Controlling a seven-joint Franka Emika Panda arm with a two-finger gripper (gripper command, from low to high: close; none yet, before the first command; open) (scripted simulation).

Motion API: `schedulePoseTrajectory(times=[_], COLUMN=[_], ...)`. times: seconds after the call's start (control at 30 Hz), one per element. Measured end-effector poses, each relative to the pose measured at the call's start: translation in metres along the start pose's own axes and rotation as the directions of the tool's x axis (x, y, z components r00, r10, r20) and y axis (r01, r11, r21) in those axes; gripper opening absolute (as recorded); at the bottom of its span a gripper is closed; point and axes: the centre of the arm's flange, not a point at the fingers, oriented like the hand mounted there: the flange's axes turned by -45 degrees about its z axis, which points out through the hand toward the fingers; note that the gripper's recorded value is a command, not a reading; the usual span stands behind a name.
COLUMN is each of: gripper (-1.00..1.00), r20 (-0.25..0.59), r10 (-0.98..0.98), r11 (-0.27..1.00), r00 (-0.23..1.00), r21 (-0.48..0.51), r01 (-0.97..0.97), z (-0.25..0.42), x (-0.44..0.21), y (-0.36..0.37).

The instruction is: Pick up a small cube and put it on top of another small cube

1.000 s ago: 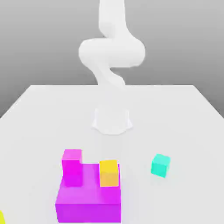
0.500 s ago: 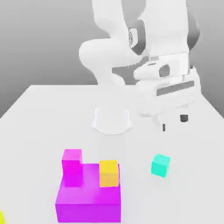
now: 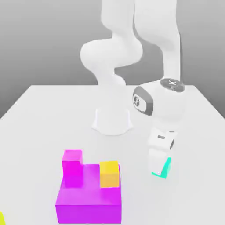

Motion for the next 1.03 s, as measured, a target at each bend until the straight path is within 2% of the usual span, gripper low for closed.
schedulePoseTrajectory(times=[0.1, 0.37, 0.57, 0.73, 0.9, 0.93, 1.03], gripper=[-1.00, -1.00, -1.00, -1.00, -1.00, 1.00, 1.00], r20=[0.000, 0.001, -0.002, -0.001, -0.003, -0.001, -0.001], r10=[0.000, -0.004, 0.002, 0.013, 0.015, 0.016, 0.016], r11=[1.000, 1.000, 1.000, 1.000, 1.000, 1.000, 1.000], r00=[1.000, 1.000, 1.000, 1.000, 1.000, 1.000, 1.000], r21=[0.000, -0.001, -0.003, 0.000, 0.004, 0.003, 0.003], r01=[0.000, 0.004, -0.002, -0.013, -0.015, -0.016, -0.016], z=[0.001, -0.058, -0.119, -0.178, -0.137, -0.129, -0.129], x=[0.000, 0.000, -0.024, -0.085, -0.099, -0.100, -0.100], y=[0.000, 0.001, 0.095, 0.173, 0.186, 0.186, 0.186])
